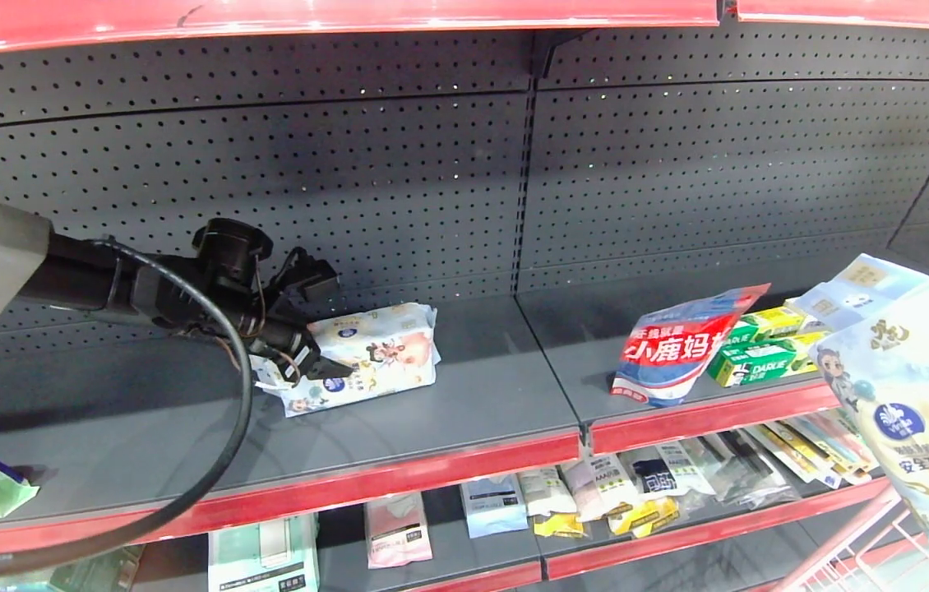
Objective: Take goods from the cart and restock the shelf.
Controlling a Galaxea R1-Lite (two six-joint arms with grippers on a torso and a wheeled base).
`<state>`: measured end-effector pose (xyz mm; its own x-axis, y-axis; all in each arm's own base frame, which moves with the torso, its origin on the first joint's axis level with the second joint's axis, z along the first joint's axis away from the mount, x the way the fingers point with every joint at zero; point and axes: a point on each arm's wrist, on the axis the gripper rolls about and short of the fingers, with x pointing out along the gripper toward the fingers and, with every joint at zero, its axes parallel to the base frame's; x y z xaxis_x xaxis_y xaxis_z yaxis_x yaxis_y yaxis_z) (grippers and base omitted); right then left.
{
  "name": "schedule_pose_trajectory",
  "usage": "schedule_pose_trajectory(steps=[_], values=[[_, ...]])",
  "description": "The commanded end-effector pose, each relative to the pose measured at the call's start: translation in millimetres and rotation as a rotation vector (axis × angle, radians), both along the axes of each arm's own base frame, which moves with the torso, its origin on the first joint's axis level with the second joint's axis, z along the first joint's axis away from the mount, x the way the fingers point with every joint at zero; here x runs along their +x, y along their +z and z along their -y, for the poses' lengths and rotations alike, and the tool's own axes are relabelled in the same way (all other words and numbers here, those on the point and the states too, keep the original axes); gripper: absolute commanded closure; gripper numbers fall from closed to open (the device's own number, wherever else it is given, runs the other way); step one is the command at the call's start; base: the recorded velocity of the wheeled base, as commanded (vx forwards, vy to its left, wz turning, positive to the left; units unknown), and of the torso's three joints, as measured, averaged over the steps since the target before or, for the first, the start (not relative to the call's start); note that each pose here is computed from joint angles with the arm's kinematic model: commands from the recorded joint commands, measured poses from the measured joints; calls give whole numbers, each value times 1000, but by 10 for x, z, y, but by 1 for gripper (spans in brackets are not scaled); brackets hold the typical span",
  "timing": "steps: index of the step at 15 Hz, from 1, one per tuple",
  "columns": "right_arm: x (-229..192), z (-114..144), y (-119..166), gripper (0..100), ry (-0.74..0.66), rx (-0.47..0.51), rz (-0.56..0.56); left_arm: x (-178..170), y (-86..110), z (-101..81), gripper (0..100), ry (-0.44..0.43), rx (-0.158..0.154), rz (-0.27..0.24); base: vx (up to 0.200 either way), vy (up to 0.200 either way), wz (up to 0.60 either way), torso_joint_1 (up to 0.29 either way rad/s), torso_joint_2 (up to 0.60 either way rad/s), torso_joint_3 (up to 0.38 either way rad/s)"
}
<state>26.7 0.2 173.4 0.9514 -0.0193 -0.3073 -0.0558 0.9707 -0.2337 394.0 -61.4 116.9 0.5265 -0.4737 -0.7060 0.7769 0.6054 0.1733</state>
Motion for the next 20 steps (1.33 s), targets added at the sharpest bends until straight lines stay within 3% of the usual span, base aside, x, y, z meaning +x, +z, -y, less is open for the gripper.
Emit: schedule_pose_trajectory(steps=[1,5,7,8,11,13,16,20], values=[[9,-1,-1,100,0,0,-5,-36,16,-5,100,-2,2,-11,0,0,0,0,0,0],[9,-1,-3,100,0,-1,-7,-263,253,-74,100,-55,9,-34,0,0,0,0,0,0],[31,-4,16,100,0,-1,-8,-487,404,-205,100,-86,-1,-29,0,0,0,0,0,0],[44,-5,23,100,0,-1,-11,-595,411,-305,100,-96,11,-23,0,0,0,0,0,0],[58,-7,41,100,1,0,-10,-749,287,-554,100,-166,46,-2,0,0,0,0,0,0],[60,-7,44,100,0,-1,-11,-788,232,-571,100,-199,28,-2,0,0,0,0,0,0],[57,-7,53,100,1,-1,-7,-860,217,-564,100,-234,45,9,0,0,0,0,0,0],[45,-6,99,100,0,1,12,-919,68,-599,100,-251,55,-14,0,0,0,0,0,0]])
